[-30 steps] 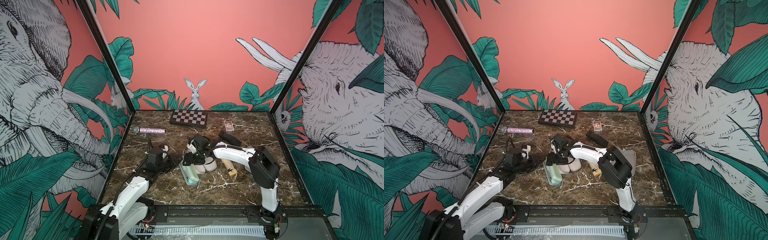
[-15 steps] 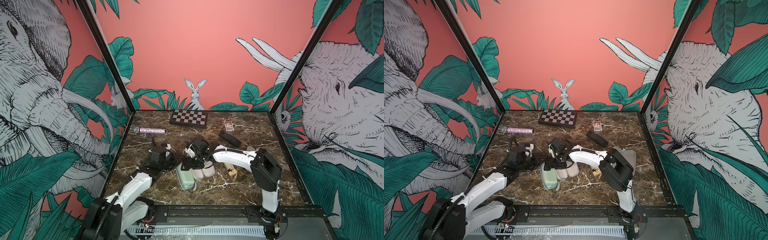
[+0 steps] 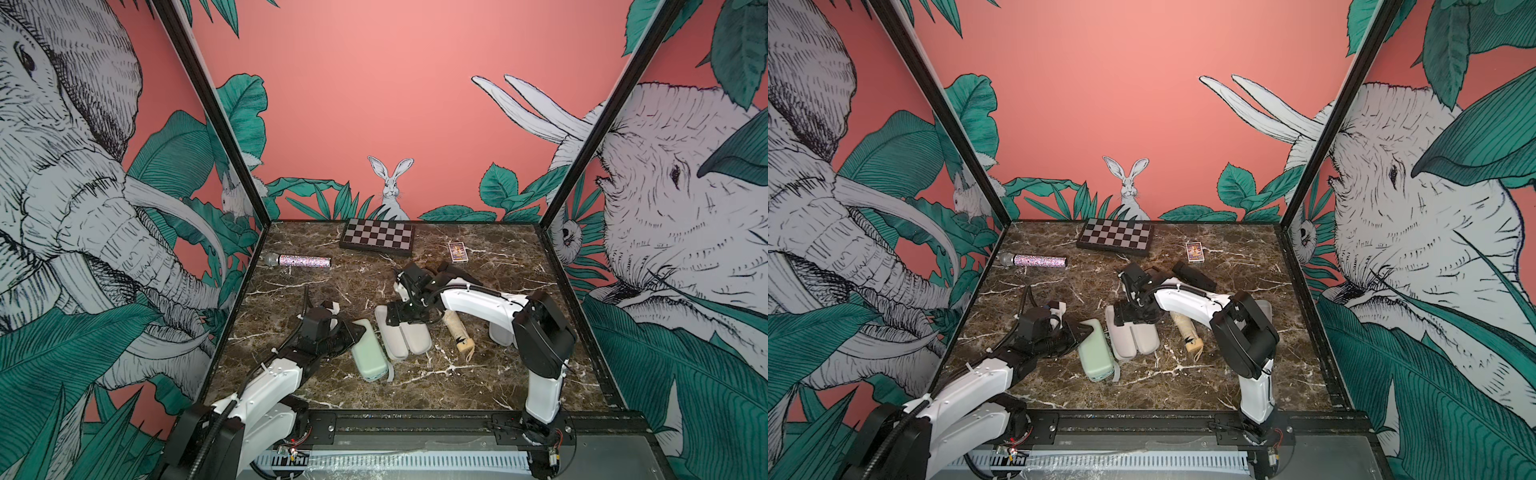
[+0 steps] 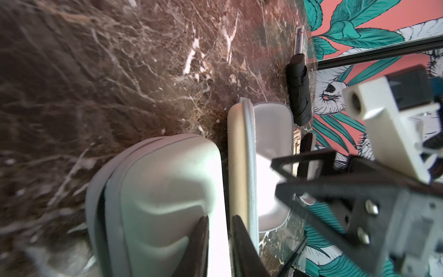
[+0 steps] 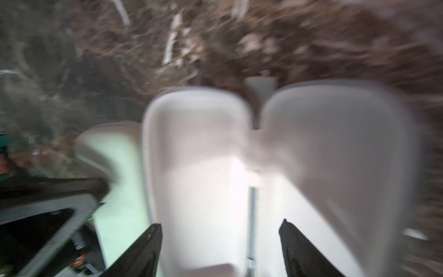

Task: Put umbrellas into zippered umbrella sleeves
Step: Close the umbrella sleeve at the center of the board, then move the umbrella sleeve at the center of the board.

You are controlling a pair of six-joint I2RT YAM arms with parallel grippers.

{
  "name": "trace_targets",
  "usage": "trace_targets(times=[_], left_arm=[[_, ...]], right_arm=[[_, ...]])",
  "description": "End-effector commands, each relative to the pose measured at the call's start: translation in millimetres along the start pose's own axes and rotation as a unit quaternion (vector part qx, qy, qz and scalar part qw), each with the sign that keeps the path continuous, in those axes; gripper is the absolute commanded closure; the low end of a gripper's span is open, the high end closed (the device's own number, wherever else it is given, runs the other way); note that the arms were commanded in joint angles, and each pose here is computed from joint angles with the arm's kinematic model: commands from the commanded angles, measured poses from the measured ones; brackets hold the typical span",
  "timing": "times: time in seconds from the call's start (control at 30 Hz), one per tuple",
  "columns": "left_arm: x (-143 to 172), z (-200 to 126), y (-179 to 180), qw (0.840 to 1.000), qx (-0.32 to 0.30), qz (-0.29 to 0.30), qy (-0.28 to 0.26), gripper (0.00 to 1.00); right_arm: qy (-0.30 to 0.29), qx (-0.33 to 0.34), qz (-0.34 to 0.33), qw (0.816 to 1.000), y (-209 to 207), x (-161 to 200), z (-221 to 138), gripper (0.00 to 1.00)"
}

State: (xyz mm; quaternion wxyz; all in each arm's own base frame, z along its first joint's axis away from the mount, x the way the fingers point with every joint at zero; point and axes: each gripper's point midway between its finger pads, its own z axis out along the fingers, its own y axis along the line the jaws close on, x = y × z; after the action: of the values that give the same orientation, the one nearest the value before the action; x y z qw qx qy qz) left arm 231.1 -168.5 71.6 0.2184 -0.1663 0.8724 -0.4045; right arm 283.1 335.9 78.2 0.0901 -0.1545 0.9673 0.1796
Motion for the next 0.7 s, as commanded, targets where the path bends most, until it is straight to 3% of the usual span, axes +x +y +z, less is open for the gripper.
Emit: trace_targets(times=[0.0, 0.1, 0.23, 0.3, 0.37, 0.47, 0.53, 0.67], left_arm=[[15, 1, 33, 0.998, -0.06, -0.013, 0.018, 0.79], [18, 6, 34, 0.998, -0.058, -0.018, 0.033, 0.79], [15, 5, 31, 0.998, -0.062, -0.013, 0.031, 0.79], [13, 1, 31, 0.997, -0.067, -0.006, 0.025, 0.79], [10, -1, 30, 0.997, -0.071, -0.003, 0.02, 0.79], [9, -1, 30, 0.997, -0.071, -0.002, 0.021, 0.79], [10, 0, 30, 0.997, -0.07, -0.003, 0.024, 0.79], [12, -1, 30, 0.997, -0.071, -0.003, 0.029, 0.79]], right_arm=[[-0.002, 0.154, -0.091, 0.984, -40, -2, -37, 0.23], [-0.048, 0.178, -0.149, 0.971, -10, -9, -71, 0.22], [-0.034, 0.209, -0.211, 0.954, 24, 9, -80, 0.21], [-0.031, 0.18, -0.211, 0.96, 42, 21, -73, 0.25], [-0.037, 0.094, -0.195, 0.976, 73, 33, -58, 0.34], [0.003, -0.032, -0.144, 0.989, 115, 54, -29, 0.51], [0.017, -0.049, -0.121, 0.991, 119, 58, -11, 0.6], [0.008, 0.005, -0.114, 0.993, 98, 48, -3, 0.6]])
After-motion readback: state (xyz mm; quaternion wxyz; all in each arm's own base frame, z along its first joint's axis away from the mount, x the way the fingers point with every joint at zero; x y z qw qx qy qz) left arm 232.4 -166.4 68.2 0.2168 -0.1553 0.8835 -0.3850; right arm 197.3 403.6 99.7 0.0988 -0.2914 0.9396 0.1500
